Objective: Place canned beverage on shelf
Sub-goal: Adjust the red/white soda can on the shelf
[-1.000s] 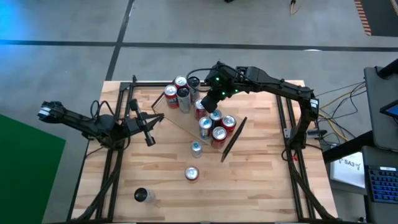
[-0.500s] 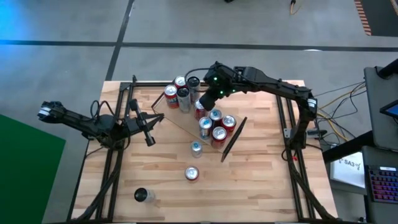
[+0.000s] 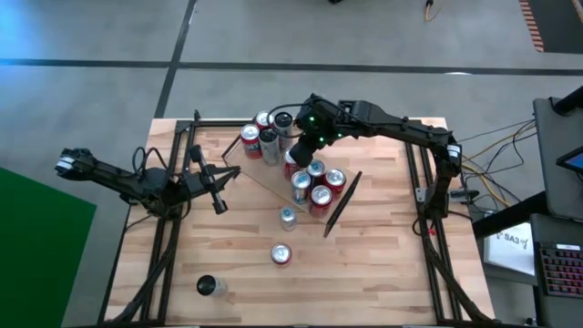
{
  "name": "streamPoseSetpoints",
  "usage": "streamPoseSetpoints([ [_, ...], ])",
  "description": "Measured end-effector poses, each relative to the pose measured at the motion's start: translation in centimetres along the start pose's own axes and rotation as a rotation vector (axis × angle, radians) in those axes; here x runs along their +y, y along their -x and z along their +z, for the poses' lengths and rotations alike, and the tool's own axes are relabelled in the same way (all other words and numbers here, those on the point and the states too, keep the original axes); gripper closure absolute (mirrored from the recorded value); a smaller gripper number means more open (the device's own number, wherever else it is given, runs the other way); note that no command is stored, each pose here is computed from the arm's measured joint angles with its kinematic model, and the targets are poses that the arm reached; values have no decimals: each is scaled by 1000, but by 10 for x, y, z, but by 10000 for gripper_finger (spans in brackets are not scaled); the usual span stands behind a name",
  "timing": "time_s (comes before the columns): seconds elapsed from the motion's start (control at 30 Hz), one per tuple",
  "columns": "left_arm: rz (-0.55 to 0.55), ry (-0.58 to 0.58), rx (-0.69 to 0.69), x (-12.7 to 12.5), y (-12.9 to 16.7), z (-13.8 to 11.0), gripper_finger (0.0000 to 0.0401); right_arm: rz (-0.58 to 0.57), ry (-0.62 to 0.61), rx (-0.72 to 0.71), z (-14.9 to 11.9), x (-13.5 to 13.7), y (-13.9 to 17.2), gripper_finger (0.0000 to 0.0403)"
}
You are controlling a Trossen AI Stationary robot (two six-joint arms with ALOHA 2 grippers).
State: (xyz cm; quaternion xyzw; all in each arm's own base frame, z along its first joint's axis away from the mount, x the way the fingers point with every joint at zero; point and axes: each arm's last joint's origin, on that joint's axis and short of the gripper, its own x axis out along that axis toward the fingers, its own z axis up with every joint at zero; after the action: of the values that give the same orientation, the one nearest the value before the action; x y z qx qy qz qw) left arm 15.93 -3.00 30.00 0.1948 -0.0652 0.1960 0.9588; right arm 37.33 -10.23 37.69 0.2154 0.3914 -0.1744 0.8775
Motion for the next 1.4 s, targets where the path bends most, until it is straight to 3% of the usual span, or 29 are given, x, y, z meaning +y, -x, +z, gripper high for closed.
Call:
streamPoseSetpoints([
  [0.4, 0, 0, 0, 0, 0, 0, 401, 120, 20, -20, 4, 6, 0, 394],
  [1.4, 0, 0, 1, 0, 0, 0, 401, 55, -13, -20, 2, 4, 1, 394],
])
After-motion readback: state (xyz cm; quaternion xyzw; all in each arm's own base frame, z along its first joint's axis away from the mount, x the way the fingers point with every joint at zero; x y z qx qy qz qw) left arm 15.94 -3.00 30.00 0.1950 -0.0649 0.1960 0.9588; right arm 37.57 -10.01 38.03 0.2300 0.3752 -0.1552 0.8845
